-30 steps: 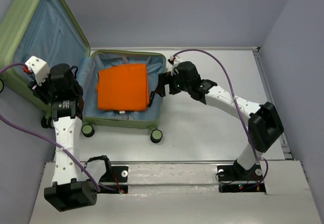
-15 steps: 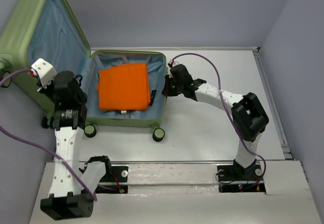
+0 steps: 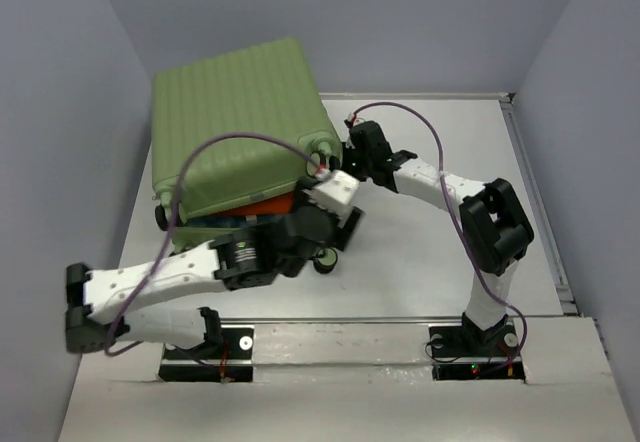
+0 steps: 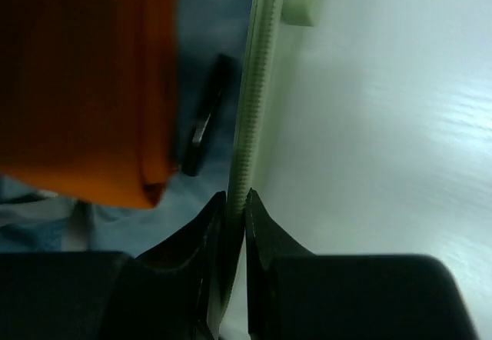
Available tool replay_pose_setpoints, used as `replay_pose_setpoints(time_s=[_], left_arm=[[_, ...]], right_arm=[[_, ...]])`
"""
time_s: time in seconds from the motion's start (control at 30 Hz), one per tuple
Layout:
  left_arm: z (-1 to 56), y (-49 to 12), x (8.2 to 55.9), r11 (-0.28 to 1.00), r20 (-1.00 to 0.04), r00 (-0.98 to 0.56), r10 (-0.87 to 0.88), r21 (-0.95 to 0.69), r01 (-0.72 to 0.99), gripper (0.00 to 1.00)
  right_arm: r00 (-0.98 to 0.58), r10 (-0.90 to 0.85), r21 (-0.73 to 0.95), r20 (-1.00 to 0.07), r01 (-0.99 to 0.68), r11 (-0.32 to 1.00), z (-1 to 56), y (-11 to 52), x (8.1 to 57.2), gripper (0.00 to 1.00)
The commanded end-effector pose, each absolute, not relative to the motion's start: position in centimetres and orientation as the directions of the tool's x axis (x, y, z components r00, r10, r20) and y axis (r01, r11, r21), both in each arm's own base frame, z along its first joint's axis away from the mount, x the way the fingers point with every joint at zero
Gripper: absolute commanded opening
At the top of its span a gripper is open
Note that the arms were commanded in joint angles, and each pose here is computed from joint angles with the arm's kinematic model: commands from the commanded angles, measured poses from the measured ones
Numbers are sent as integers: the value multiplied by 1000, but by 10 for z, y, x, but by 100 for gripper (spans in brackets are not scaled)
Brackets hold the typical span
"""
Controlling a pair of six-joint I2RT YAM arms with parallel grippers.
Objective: Pack the luggage
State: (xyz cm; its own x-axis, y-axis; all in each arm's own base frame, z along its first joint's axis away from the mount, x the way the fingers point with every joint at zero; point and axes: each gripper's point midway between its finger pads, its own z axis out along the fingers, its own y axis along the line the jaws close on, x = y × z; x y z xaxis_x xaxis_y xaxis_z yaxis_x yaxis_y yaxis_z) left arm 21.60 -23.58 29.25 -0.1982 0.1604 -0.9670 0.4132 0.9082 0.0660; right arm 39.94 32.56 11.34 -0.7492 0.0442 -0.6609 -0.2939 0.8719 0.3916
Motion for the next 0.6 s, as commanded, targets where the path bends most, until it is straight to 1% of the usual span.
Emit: replay_pose_setpoints(time_s=[0.0, 0.07, 0.1, 0.13, 0.17, 0.2, 0.27, 0.3, 0.33, 0.4, 0.43, 0.5, 0.53, 0.57], left_arm=[[333, -341, 149, 702, -966, -168, 197, 19, 711, 91], [361, -348, 145, 689, -980, -150, 133, -18, 725, 95], [386, -337, 151, 710, -991, -111, 79, -22, 704, 95], [410, -332, 157, 729, -997, -83, -9, -63, 682, 96], [430, -309, 175, 764, -995, -59, -82, -101, 637, 98], [446, -294, 190, 790, -990, -43, -138, -136, 598, 98], [469, -253, 224, 847, -964, -54, -259, -254, 466, 98], [470, -214, 258, 900, -956, -31, -290, -284, 330, 97], [469, -195, 269, 907, -942, -35, -333, -330, 262, 97], [471, -163, 282, 914, -929, -3, -369, -364, 180, 95], [469, -143, 294, 912, -919, -1, -394, -391, 124, 95], [461, -130, 305, 916, -921, -18, -390, -390, 95, 95], [456, -106, 318, 921, -921, -2, -389, -389, 20, 95], [444, -106, 327, 919, -919, -33, -393, -394, 26, 95]], right_arm=[[-736, 30, 397, -676, -330, 857, 109, 298, 411, 7], [-734, 39, 389, -678, -313, 867, 109, 281, 412, 7], [-721, 52, 388, -691, -310, 868, 119, 274, 412, 7], [-724, 50, 376, -688, -296, 878, 114, 264, 409, 7], [-716, 57, 369, -696, -288, 883, 117, 256, 410, 7], [-700, 56, 364, -712, -299, 882, 127, 254, 408, 7], [-695, 53, 342, -717, -285, 895, 125, 242, 404, 7], [-679, 60, 339, -732, -286, 896, 134, 239, 401, 7], [-673, 80, 329, -735, -250, 911, 133, 223, 406, 7], [-677, 104, 332, -729, -216, 918, 131, 203, 406, 7], [-665, 147, 346, -732, -178, 921, 138, 179, 413, 7], [-646, 189, 361, -740, -143, 922, 147, 155, 417, 7], [-619, 208, 365, -758, -138, 921, 162, 145, 419, 7], [-602, 234, 369, -763, -109, 923, 168, 128, 424, 12]])
